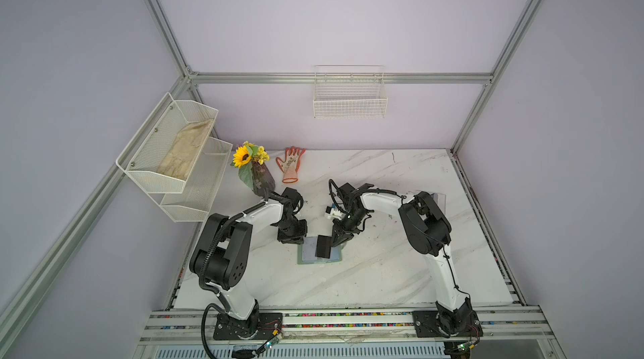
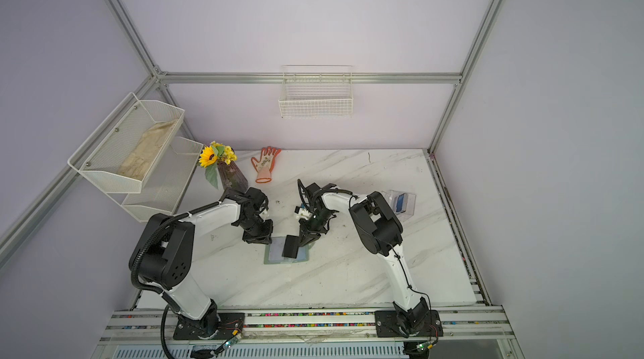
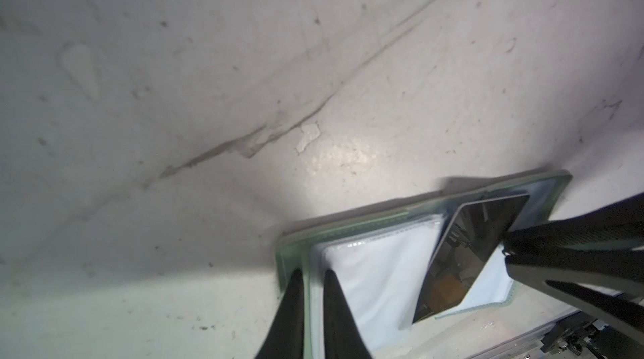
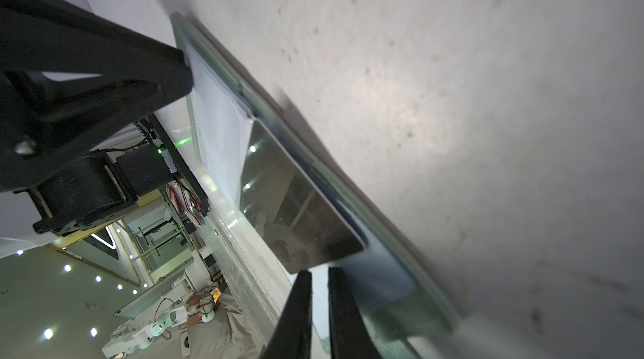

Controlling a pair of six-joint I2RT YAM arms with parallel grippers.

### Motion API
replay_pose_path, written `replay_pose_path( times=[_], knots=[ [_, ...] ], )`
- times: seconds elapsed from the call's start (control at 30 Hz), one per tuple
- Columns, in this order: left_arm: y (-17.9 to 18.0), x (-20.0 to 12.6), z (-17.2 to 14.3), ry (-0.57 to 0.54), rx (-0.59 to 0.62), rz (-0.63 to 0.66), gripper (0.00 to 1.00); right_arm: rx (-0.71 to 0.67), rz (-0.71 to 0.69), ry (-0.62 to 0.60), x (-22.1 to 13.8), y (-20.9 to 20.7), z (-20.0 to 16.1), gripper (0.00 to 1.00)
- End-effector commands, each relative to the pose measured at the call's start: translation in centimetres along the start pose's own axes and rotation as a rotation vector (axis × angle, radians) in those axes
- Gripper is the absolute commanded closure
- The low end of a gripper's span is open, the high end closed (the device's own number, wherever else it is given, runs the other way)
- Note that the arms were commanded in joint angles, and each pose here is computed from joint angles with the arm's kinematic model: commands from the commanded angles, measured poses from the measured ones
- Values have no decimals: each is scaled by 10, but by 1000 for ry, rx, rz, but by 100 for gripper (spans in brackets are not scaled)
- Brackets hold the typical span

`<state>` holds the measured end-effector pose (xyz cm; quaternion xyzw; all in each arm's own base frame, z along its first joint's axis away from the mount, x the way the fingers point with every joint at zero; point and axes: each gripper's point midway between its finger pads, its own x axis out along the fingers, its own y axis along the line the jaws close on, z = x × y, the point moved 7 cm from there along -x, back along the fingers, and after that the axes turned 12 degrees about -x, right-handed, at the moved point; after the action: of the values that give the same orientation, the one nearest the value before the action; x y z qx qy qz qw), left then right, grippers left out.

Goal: Insert credit cards into a card holder
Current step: Insert the credit card into the card holder.

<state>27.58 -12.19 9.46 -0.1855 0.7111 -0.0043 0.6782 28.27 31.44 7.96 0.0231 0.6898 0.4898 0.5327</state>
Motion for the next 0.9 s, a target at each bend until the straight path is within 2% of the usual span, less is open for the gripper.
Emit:
replay_pose_path(
  times=[0.0, 0.87],
  knots=[
    [1, 5, -5, 21, 11, -13, 86, 5, -124, -15, -3, -8, 2, 84],
    [1, 6, -4, 20, 8, -14, 87, -39, -172, 2, 12, 10, 17, 82]
  ],
)
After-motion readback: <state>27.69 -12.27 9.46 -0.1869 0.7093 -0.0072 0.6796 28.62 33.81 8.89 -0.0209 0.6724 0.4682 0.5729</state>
